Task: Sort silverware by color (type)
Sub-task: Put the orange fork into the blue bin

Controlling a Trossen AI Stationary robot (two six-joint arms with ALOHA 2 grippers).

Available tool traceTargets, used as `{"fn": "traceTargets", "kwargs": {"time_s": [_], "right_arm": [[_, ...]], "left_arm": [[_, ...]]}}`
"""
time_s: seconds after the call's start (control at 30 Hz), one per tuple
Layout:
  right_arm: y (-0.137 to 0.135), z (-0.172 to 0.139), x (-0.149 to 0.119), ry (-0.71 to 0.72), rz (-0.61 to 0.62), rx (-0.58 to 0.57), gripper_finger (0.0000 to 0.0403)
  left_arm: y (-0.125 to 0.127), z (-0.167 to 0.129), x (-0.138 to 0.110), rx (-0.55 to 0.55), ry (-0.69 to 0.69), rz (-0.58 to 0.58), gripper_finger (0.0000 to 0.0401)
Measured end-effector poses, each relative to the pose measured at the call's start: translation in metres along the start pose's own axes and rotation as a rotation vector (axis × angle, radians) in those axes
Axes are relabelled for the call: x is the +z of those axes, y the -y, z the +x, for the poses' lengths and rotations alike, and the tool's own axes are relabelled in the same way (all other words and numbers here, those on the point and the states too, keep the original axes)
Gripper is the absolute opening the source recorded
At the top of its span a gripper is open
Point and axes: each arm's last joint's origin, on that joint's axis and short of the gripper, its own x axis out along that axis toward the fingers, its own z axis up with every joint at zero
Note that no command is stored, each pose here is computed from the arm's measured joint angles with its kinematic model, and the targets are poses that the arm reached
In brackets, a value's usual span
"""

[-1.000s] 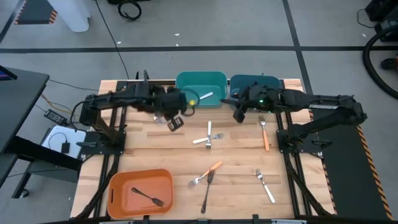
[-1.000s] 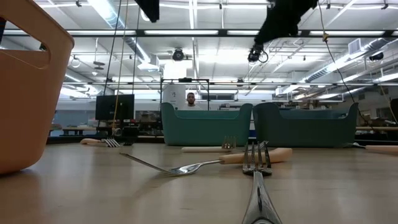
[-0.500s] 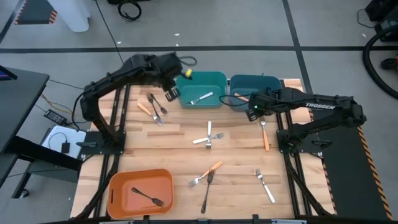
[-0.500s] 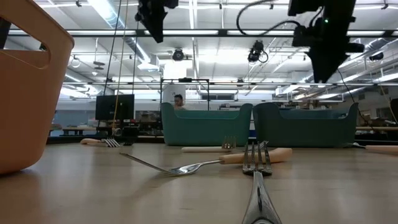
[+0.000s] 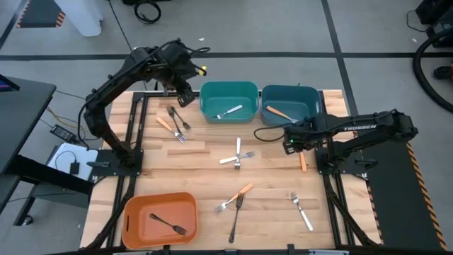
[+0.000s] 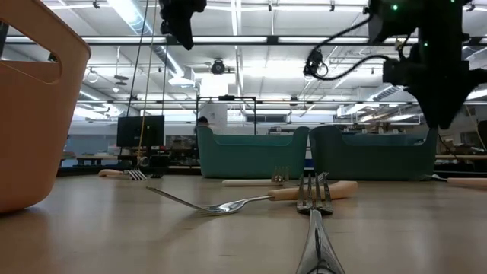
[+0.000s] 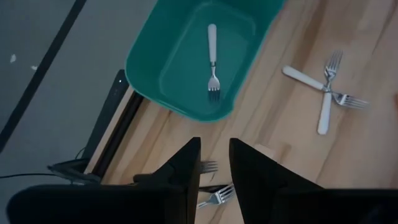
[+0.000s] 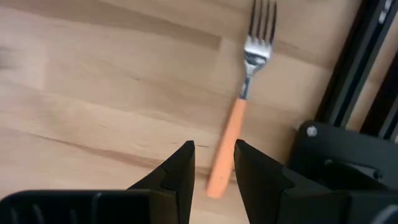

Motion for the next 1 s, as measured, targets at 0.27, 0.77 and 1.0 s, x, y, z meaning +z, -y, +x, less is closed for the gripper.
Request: {"fn": "traceTargets", "kwargs": {"time_s": [0.27, 0.77, 1.0], "right_arm": [[0.006, 0.032, 0.000, 0.003, 0.098, -0.013, 0.0119], [0.021, 0.060, 0.020, 0.057, 0.179, -0.039, 0.0119], [0.024, 0.073, 0.023, 0.030, 0.187, -0.059, 0.0119]], "left_arm": [[-0.006, 0.024, -0.011, -0.070, 0.023, -0.022, 0.0093], [-0.004, 0.069, -0.023, -0.073, 0.118, -0.020, 0.0093], [-0.008, 0.068, -0.014, -0.058, 0.214, -0.053, 0.0093]]}}
